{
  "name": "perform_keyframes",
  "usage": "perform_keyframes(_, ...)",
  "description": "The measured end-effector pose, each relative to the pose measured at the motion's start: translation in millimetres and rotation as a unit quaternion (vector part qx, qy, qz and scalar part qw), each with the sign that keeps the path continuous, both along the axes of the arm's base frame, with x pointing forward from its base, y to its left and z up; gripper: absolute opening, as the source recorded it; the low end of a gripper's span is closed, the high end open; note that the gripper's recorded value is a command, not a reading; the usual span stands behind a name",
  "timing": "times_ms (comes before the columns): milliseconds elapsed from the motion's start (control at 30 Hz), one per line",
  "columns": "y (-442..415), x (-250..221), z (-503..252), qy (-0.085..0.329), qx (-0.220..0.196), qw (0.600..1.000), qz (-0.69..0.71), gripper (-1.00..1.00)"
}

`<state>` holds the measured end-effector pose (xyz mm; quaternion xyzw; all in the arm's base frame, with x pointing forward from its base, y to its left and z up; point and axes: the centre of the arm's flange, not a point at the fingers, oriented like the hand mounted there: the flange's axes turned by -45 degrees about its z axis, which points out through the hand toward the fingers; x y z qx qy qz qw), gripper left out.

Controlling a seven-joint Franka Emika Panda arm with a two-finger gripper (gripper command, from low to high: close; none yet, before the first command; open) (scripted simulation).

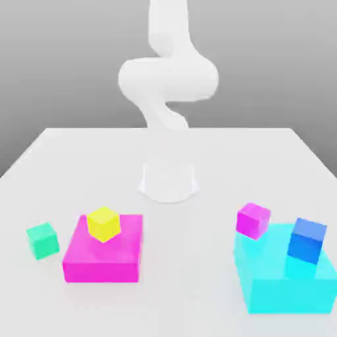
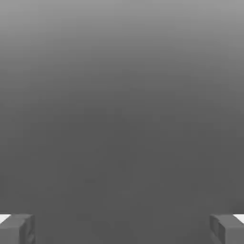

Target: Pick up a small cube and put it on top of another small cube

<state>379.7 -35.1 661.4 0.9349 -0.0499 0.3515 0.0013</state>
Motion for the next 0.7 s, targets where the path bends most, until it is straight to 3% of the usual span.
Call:
perform_keyframes(167, -81.8, 38.4, -114.4, 0.084, 0.032, 0.992, -0.091, 0.0)
perform_keyframes(333, -157.8, 30.8, -229.0, 0.16, 0.068, 0.968, -0.181, 0.0)
perform_keyframes(500, -218.1, -15.6, -340.0, 0.231, 0.108, 0.929, -0.27, 0.0)
perform_keyframes(700, -258.2, -106.2, -454.6, 0.304, 0.156, 0.864, -0.37, 0.0)
